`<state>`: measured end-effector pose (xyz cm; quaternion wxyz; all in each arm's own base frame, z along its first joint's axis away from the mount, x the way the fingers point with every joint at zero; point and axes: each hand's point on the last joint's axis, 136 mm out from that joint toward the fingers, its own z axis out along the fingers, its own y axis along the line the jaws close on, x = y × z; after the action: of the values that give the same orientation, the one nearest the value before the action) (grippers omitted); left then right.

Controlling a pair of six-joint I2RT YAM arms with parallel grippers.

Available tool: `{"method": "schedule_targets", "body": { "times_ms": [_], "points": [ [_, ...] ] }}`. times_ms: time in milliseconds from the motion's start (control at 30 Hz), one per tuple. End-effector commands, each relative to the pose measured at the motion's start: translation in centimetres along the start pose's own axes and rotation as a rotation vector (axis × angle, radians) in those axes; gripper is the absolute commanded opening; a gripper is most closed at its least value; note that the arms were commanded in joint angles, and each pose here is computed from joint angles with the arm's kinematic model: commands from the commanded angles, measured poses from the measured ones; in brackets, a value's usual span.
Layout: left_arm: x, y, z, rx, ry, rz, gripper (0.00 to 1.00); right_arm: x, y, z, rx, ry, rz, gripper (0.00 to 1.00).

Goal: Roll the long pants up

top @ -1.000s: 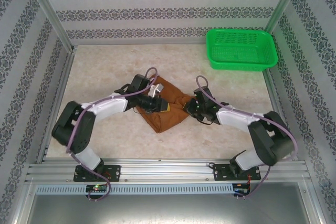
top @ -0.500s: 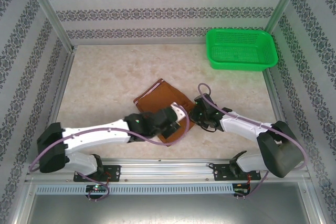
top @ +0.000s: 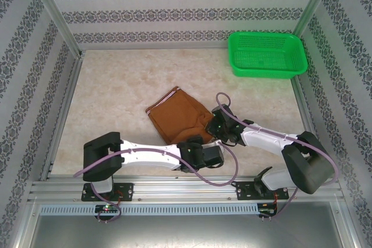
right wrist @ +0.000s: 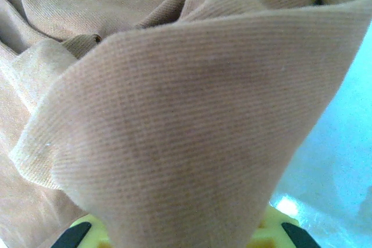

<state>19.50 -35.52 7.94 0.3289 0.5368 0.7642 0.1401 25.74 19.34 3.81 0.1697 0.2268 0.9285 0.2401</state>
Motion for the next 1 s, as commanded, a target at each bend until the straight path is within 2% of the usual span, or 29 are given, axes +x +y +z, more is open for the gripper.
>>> {"method": "schedule_targets", "body": {
  "times_ms": [0, 67, 267, 367, 400, 467, 500, 533, 633, 667, 767, 800, 867, 967],
  "points": [
    [3.7, 1.3, 2.3, -0.153, 0.174, 0.099, 0.60, 2.8, -2.9, 0.2, 0.079, 0.093, 0.019, 0.00],
    [4.8, 1.5, 3.2, -0.171, 0.226, 0.097, 0.61, 2.8, -2.8, -0.3, 0.069, 0.087, 0.023, 0.00],
    [8.9, 3.1, 5.6, -0.171, 0.395, -0.020, 0.64, 2.5, -2.5, -2.1, 0.034, 0.074, 0.040, 0.00],
    [11.5, 4.2, 7.3, -0.165, 0.501, -0.076, 0.62, 2.3, -2.8, -2.8, 0.010, 0.071, 0.067, 0.00],
    [12.3, 4.3, 8.0, -0.145, 0.536, -0.099, 0.55, 2.2, -3.0, -3.0, 0.005, 0.069, 0.077, 0.00],
    [13.5, 3.8, 9.4, -0.069, 0.580, -0.155, 0.27, 1.9, -3.3, -3.2, -0.011, 0.064, 0.097, 0.00],
    [13.7, 3.1, 9.9, -0.017, 0.581, -0.161, 0.09, 1.8, -3.5, -3.3, -0.010, 0.060, 0.105, 0.00],
    [13.6, 2.1, 10.2, 0.048, 0.577, -0.164, 0.00, 1.6, -3.6, -3.4, -0.013, 0.058, 0.111, 0.00],
    [12.0, -0.4, 9.4, 0.235, 0.533, -0.187, 0.00, 0.7, -3.5, -3.4, -0.033, 0.035, 0.111, 0.00],
    [11.1, -0.9, 8.7, 0.300, 0.506, -0.221, 0.00, 0.2, -3.2, -3.5, -0.040, 0.021, 0.099, 0.05],
    [7.5, -2.2, 5.8, 0.559, 0.441, -0.352, 0.00, -2.2, -3.4, -4.1, 0.010, -0.056, 0.068, 0.56],
    [6.3, -2.5, 4.9, 0.641, 0.419, -0.394, 0.00, -3.0, -3.4, -4.5, 0.031, -0.083, 0.052, 0.66],
    [3.9, -2.6, 3.1, 0.780, 0.371, -0.486, 0.00, -4.7, -3.2, -5.6, 0.081, -0.135, 0.017, 0.77],
    [1.1, -2.3, 1.0, 0.962, 0.316, -0.606, 0.00, -6.1, -2.2, -7.2, 0.076, -0.166, -0.005, 0.80]
  ]
}}
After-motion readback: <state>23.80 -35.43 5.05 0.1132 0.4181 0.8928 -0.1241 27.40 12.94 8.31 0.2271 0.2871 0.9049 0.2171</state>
